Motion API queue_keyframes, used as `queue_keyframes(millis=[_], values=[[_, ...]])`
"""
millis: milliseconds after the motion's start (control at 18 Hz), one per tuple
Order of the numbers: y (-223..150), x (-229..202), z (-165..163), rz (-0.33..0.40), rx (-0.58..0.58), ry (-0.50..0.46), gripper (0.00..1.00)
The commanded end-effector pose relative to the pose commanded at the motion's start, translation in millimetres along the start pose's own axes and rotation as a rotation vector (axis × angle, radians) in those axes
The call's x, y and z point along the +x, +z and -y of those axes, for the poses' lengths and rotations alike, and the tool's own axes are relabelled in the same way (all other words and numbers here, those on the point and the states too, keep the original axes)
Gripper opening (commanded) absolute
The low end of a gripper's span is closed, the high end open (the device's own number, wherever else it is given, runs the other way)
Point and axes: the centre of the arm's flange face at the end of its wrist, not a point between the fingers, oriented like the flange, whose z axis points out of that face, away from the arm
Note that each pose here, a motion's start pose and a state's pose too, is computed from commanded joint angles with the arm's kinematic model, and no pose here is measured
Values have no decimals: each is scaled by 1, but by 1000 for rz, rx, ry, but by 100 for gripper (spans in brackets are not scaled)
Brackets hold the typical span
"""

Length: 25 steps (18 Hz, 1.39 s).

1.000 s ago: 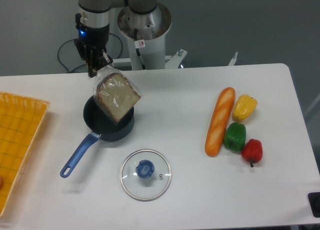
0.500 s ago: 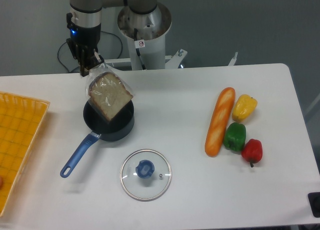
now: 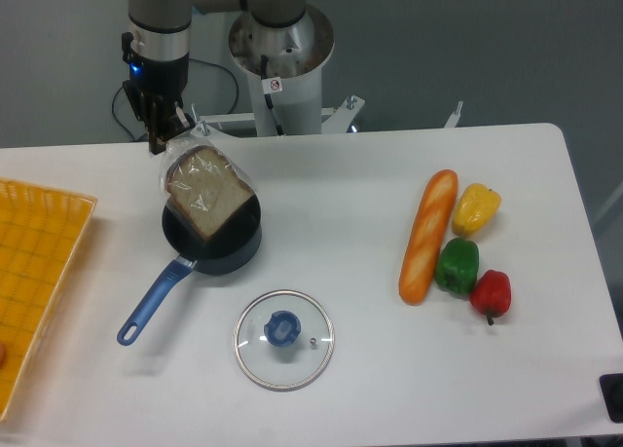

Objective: Put the toast in the pot
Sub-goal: 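Lower the toast into the saucepan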

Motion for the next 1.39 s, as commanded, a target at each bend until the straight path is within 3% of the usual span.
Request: queue_keyframes(millis=[722,1389], values=[[21,11,8,6,-18,1,0],[15,13,17,17,-1,-8,0]])
